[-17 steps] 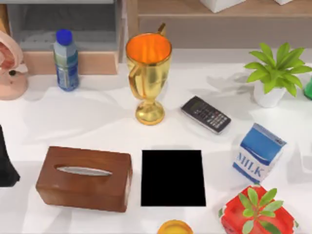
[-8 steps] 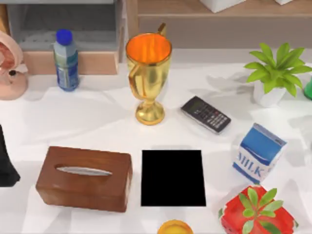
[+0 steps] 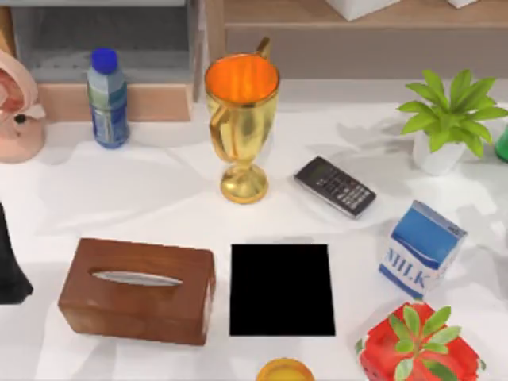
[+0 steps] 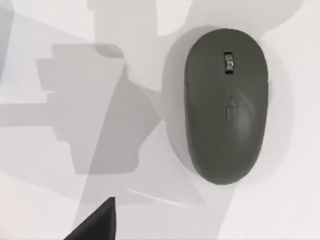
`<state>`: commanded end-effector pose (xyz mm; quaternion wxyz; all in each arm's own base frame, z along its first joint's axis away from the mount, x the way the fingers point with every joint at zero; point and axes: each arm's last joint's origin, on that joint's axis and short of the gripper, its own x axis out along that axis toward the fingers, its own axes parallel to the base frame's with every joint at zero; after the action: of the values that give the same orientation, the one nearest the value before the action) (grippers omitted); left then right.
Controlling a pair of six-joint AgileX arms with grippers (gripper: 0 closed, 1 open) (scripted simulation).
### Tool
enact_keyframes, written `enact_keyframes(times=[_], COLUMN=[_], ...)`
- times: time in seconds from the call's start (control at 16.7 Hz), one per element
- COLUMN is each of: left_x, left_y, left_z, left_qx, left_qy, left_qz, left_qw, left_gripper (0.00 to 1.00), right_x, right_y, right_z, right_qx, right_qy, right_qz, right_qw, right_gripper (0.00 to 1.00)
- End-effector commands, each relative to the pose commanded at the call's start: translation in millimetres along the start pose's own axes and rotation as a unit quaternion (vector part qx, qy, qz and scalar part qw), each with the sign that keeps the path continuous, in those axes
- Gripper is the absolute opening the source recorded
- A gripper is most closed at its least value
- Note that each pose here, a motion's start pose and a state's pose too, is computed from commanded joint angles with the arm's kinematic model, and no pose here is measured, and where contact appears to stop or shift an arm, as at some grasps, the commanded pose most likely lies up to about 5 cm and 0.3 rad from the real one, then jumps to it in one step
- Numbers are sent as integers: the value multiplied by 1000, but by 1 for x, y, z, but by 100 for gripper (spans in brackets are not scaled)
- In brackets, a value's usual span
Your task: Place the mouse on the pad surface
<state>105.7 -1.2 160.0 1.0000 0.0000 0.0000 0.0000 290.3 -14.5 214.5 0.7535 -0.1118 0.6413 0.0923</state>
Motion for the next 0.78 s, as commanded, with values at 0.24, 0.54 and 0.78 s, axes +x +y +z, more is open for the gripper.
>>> enact_keyframes(times=[0.24, 0.54, 0.78], left_x=[0, 0, 0], left_y=[0, 0, 0], left_z=[0, 0, 0], left_qx=[0, 0, 0], left_qy=[0, 0, 0], left_qz=[0, 0, 0], left_qw=[1000, 1000, 1000], left_gripper=[100, 100, 100], right_x=[20, 22, 31], right_y=[-11, -13, -11], right_z=[25, 30, 25], right_qx=[-16, -19, -20], right_qy=[66, 75, 73], right_qz=[25, 29, 28], right_qw=[997, 997, 997], right_gripper=[100, 100, 100])
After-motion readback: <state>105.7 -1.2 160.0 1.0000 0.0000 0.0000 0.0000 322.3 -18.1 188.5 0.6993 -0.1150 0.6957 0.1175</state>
